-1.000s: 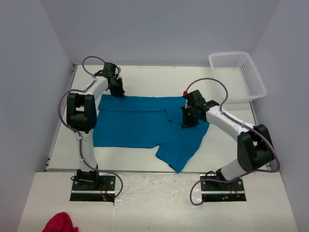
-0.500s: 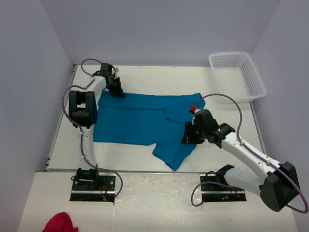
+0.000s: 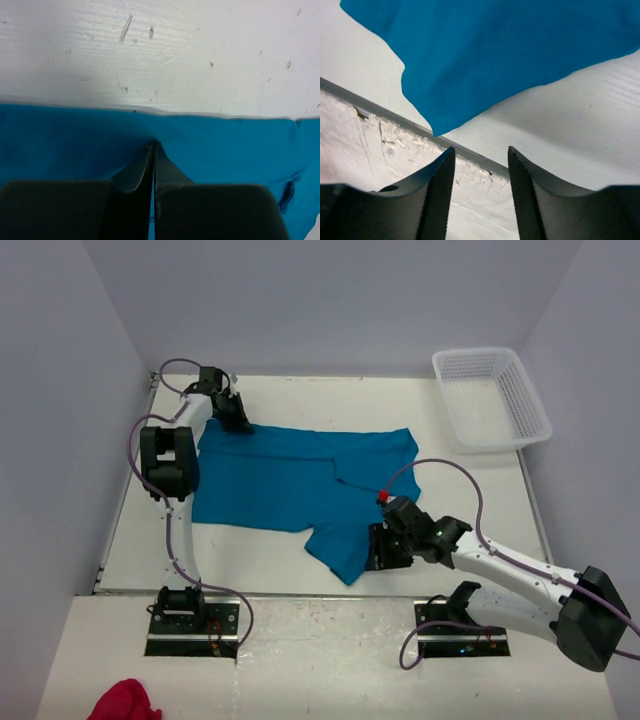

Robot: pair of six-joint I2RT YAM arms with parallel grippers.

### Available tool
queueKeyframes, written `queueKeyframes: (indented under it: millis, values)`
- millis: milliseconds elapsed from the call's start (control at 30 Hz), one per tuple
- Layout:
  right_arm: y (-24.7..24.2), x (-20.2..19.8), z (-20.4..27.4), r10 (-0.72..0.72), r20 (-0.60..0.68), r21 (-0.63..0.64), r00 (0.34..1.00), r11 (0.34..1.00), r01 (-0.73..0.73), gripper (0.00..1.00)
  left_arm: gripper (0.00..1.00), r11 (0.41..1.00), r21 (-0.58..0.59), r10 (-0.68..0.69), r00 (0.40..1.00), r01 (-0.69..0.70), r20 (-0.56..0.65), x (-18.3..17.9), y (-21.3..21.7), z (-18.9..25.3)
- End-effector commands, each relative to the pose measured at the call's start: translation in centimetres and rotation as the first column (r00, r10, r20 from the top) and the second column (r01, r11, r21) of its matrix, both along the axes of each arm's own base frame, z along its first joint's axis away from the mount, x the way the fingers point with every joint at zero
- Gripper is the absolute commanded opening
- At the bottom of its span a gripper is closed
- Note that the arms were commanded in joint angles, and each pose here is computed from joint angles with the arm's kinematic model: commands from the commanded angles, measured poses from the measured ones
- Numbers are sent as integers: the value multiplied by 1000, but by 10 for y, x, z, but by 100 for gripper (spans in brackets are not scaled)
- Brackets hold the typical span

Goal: Fold and stack the t-shirts
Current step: Grap the side of the flattened tshirt closest away from the robot with both arms

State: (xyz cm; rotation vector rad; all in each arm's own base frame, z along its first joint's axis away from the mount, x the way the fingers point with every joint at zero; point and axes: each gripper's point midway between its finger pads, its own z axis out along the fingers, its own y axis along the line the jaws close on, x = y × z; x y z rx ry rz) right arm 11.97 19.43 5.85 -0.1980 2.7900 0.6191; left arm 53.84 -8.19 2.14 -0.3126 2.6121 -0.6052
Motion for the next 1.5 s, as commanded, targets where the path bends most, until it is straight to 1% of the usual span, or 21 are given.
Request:
queueKeyframes:
  millis: [0,167,267,367,567,800,967,1100,1167,1200,1333,1367,1433,1467]
  values:
    - [14,-7,1,-19,-2,70,1000,997,19,49,0,1000,-10,3,1000,-3,-7,-2,1,-6]
    - [30,-21,-5,21,-29,103,999,995,-18,57,0,1000,-19,-2,1000,2,2,-4,-1,1]
    - [37,-21,-7,29,-35,117,999,993,-25,58,0,1000,-20,-3,1000,3,3,-6,-1,4]
    - [48,-19,-5,40,-30,143,999,989,-36,57,0,1000,-20,-3,1000,3,-3,-10,-1,2]
    - [56,-21,-18,45,-50,110,998,993,-39,50,0,1000,-16,-5,1000,5,-3,-14,0,2]
    - [57,-22,-34,37,-61,78,997,996,-32,50,0,1000,-21,-8,1000,8,2,-13,-1,3]
    - [57,-20,-38,29,-60,57,998,998,-26,46,0,1000,-19,-12,1000,12,-5,-15,-1,-1]
    - [55,-18,-41,19,-59,41,998,999,-17,41,0,1000,-19,-12,1000,12,-4,-14,-1,-2]
    - [53,-19,-43,14,-63,32,998,999,-12,36,0,1000,-19,-12,1000,12,-7,-15,-1,-3]
    - [53,-18,-43,12,-61,31,998,999,-10,36,0,1000,-19,-12,1000,12,-9,-15,-1,-4]
    - [50,-18,-44,-1,-59,25,998,1000,3,26,0,1000,-18,-13,1000,13,-17,-16,-1,-8]
    - [49,-18,-44,-6,-56,21,998,1000,7,21,0,1000,-20,-14,1000,14,-16,-16,-1,-7]
    - [45,-19,-43,-20,-55,14,998,1000,21,14,0,1000,-18,-14,1000,14,-18,-17,-1,-9]
    - [43,-17,-42,-33,-42,7,999,999,33,7,0,1000,-18,-14,1000,14,-21,-18,-1,-9]
